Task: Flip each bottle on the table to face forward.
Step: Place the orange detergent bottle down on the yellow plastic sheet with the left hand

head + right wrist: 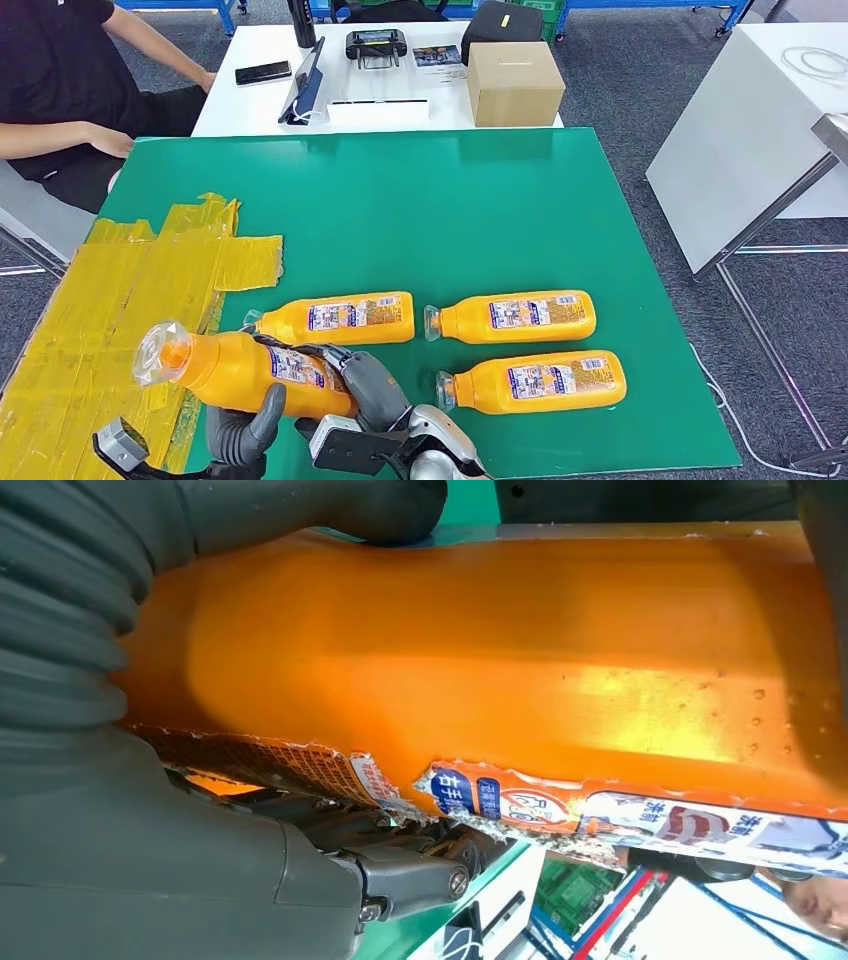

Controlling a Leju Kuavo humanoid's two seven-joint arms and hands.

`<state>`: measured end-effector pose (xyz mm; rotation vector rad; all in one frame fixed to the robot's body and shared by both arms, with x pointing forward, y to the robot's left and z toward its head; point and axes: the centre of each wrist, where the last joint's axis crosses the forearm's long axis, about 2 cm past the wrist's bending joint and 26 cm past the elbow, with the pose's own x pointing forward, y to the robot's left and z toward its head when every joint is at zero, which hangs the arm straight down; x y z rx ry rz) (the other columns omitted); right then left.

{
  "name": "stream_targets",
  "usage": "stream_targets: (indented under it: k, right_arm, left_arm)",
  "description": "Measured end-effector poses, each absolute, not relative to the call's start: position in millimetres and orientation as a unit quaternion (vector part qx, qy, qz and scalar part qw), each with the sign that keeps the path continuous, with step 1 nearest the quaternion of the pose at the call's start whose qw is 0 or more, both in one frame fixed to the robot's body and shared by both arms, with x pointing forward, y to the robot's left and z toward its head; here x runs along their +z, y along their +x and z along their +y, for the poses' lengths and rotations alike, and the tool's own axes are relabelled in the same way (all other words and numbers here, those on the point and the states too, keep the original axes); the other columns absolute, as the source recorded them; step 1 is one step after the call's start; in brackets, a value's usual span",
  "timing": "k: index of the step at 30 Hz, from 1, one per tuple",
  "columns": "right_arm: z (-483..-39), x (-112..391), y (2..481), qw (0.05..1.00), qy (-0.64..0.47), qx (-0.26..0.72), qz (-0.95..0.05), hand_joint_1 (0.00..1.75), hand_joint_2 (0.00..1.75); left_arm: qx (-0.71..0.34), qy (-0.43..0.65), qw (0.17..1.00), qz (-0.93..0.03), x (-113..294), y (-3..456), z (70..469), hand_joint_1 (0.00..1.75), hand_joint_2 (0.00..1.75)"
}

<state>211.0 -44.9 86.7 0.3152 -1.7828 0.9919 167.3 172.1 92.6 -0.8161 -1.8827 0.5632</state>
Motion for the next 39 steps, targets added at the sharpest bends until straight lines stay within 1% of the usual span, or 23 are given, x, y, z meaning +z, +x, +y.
stream_targets:
  k: [1,2,4,5,6,9,11,14,18,21,25,29,35,39]
  right_arm:
    - [-45,87,211,0.513,0.128,0.412,-0.742,1.38,1.75]
    - [-45,87,211,0.514,0.125,0.412,-0.742,0.94,1.75]
    - [-46,88,212,0.513,0.115,0.41,-0.745,0.07,0.87]
    - [-47,90,213,0.512,0.109,0.409,-0.747,0.0,0.44]
    - [-48,92,214,0.511,0.102,0.407,-0.75,0.0,0.44]
    - [-57,102,222,0.511,0.087,0.394,-0.759,0.0,1.75]
    - [-69,110,232,0.514,0.08,0.385,-0.763,0.0,1.75]
    - [-87,119,247,0.516,0.073,0.377,-0.765,0.0,1.75]
    - [-107,130,267,0.516,0.054,0.373,-0.77,0.0,1.75]
    - [-119,135,278,0.517,0.046,0.372,-0.77,0.0,1.75]
    - [-128,137,286,0.521,0.058,0.371,-0.766,0.0,1.75]
    - [-131,136,290,0.523,0.067,0.375,-0.763,0.0,1.75]
    - [-132,135,296,0.527,0.073,0.377,-0.758,0.0,1.75]
    - [-133,134,300,0.529,0.072,0.38,-0.755,0.0,1.75]
  left_arm:
    - [0.229,-0.331,0.486,-0.775,93,167,172,1.75,1.75]
    - [0.226,-0.325,0.487,-0.778,93,168,172,1.75,1.75]
    - [0.214,-0.306,0.488,-0.789,94,169,172,1.75,1.75]
    - [0.203,-0.291,0.488,-0.798,95,170,173,1.75,1.75]
    - [0.19,-0.271,0.486,-0.809,97,172,175,1.75,1.75]
    - [0.133,-0.158,0.478,-0.854,103,181,191,1.75,1.75]
    - [0.091,-0.05,0.47,-0.876,109,187,211,1.75,1.75]
    - [0.038,0.089,0.453,-0.886,115,193,240,1.75,1.75]
    - [-0.029,0.207,0.433,-0.877,116,196,271,1.75,1.75]
    - [-0.091,0.272,0.422,-0.86,112,194,287,1.75,1.75]
    - [-0.175,0.302,0.431,-0.832,98,193,300,1.75,1.75]
    - [-0.249,0.306,0.451,-0.801,78,191,308,1.75,1.75]
    - [-0.301,0.306,0.476,-0.767,52,189,309,1.75,1.75]
    - [-0.316,0.306,0.482,-0.758,43,191,308,1.75,1.75]
